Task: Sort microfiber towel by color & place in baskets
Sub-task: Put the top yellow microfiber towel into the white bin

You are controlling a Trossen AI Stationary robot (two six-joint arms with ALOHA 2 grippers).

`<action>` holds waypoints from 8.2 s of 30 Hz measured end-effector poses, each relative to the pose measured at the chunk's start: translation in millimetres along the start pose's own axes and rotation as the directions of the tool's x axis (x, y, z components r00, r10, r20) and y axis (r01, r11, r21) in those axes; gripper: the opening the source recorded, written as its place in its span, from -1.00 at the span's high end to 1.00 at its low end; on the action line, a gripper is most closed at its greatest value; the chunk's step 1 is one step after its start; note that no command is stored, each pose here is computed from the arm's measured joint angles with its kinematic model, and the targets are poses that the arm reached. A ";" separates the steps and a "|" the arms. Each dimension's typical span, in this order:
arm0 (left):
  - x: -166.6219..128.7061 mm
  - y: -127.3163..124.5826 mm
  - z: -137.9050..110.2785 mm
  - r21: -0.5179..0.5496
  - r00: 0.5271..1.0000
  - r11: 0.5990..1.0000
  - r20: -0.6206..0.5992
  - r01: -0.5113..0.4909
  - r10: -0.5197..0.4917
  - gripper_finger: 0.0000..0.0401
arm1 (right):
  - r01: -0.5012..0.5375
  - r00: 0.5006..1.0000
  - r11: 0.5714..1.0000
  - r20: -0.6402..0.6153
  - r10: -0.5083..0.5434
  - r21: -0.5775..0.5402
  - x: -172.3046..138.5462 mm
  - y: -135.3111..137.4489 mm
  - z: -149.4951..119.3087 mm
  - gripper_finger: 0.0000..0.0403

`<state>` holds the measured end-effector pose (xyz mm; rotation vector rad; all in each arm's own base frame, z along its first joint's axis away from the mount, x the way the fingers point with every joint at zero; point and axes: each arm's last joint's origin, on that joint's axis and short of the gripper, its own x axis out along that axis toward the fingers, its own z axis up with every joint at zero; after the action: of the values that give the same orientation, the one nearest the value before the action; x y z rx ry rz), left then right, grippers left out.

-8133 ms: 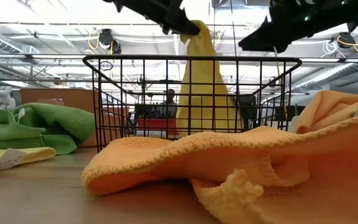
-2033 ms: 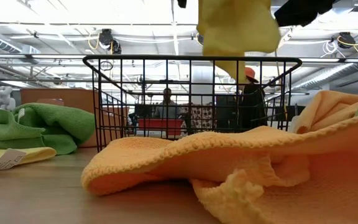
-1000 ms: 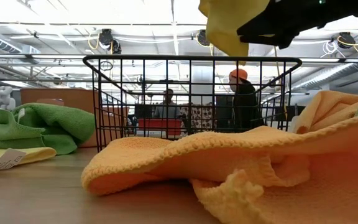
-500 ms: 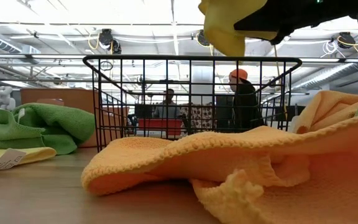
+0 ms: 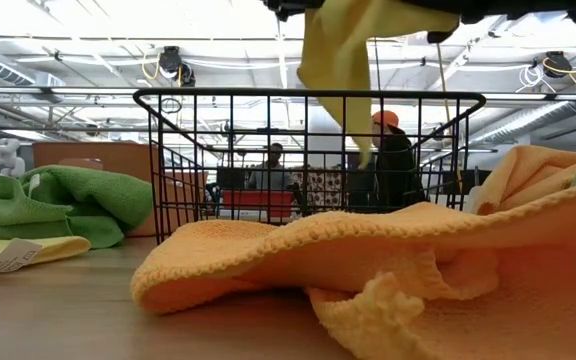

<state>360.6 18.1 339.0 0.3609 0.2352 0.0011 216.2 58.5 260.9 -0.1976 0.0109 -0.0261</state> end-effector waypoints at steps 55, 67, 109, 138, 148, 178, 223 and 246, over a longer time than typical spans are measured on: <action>-9.2 15.9 9.6 0.305 0.999 0.951 -0.008 0.049 -0.049 0.96 | 0.115 0.868 0.987 -0.494 -0.045 0.113 -41.5 27.5 79.2 -0.77; -9.3 5.3 14.1 0.345 0.985 0.928 0.042 0.144 -0.168 0.94 | 0.095 0.951 0.994 -0.301 -0.074 0.056 -7.8 -10.0 105.1 -0.79; -14.6 -9.5 4.7 0.064 0.983 0.995 -0.172 0.076 -0.064 -0.10 | 0.034 0.827 0.995 -0.562 0.022 0.089 56.7 -52.8 40.3 0.97; -20.7 -24.0 -54.0 -0.128 0.888 0.991 -0.459 -0.032 -0.031 -0.48 | 0.437 0.748 0.900 -0.557 -0.360 0.006 -74.1 -108.4 83.5 1.00; -15.4 -36.2 -46.1 -0.150 0.940 0.988 -0.340 -0.021 -0.031 -0.48 | 0.687 0.516 0.724 -0.656 -0.551 -0.068 -76.0 -129.3 37.3 1.00; -16.8 -62.1 -33.0 -0.181 0.956 0.983 -0.285 0.022 -0.074 -0.48 | 0.969 0.174 0.245 -0.782 -0.599 0.028 -94.8 -148.8 -79.8 1.00; -19.0 -73.5 -31.0 -0.177 0.949 0.981 -0.286 0.083 -0.132 -0.48 | 0.963 0.175 0.262 -0.887 -0.427 0.064 -91.9 -150.6 -60.7 -0.15; -20.1 -77.2 -31.1 -0.174 0.944 0.980 -0.296 0.095 -0.144 -0.48 | 0.946 -0.027 0.292 -0.932 -0.362 -0.141 -58.7 -180.0 -116.8 0.99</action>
<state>330.8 -44.2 288.2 0.1860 0.5630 -0.0440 151.4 -139.2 182.2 0.5319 1.0058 -1.3028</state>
